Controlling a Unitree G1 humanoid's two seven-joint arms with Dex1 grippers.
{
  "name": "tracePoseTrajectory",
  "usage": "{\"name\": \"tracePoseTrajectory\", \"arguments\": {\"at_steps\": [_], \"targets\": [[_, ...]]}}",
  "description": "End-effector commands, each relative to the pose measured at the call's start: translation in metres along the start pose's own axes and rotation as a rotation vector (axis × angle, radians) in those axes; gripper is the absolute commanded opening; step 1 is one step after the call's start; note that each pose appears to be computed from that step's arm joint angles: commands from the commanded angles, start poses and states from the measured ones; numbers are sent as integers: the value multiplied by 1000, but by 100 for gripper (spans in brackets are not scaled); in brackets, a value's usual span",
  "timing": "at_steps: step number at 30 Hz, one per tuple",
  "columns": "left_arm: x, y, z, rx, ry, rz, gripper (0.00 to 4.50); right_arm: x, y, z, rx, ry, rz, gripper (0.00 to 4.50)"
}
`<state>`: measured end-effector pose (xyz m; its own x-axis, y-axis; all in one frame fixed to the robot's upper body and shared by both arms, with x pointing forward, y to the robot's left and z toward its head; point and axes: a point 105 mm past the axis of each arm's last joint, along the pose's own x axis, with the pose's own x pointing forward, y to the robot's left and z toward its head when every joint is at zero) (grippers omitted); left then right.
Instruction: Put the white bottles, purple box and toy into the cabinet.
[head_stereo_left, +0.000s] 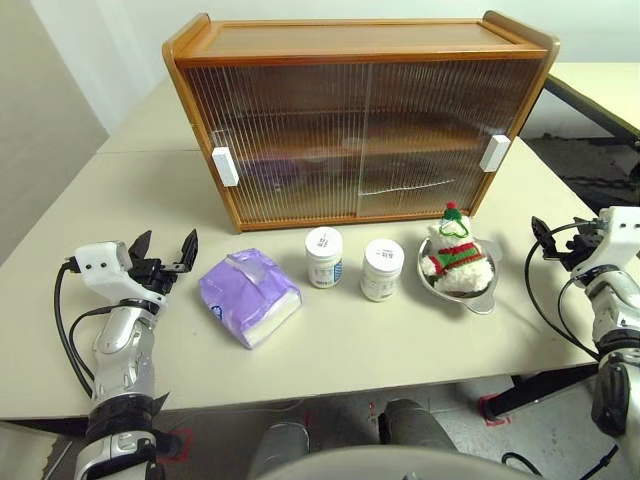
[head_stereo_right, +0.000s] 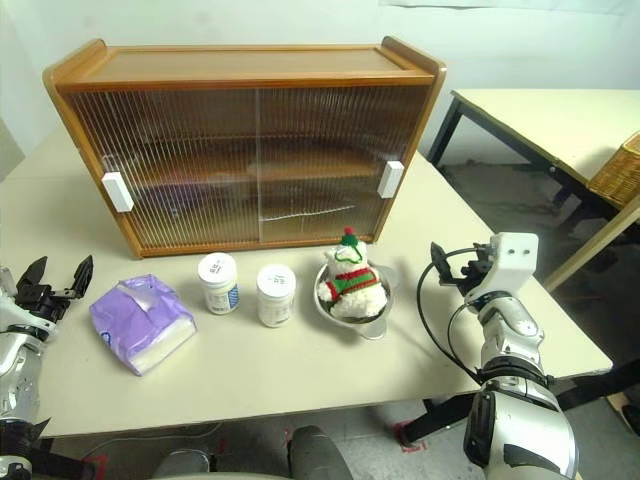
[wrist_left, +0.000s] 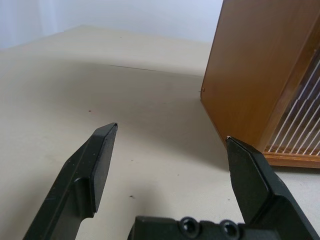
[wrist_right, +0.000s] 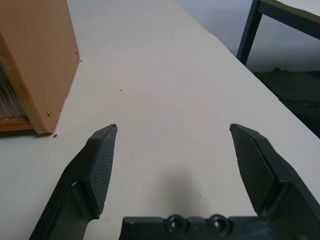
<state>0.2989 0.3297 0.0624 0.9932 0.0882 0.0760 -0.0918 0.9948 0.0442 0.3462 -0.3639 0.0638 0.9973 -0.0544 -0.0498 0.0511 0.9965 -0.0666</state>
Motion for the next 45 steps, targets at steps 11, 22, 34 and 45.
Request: {"name": "tracePoseTrajectory", "arguments": {"at_steps": [11,22,34,45], "targets": [[-9,7,-21,3,43,0,445,8,9,41,-5,-139,118,450],[2,19,-8,16,3,-42,445,-28,61,95,-8,-186,596,450],[9,-20,57,61,-125,-362,445,-53,132,100,38,-100,942,450],[-7,-90,96,20,-112,-571,445,-51,148,93,36,-80,1011,450]]}}
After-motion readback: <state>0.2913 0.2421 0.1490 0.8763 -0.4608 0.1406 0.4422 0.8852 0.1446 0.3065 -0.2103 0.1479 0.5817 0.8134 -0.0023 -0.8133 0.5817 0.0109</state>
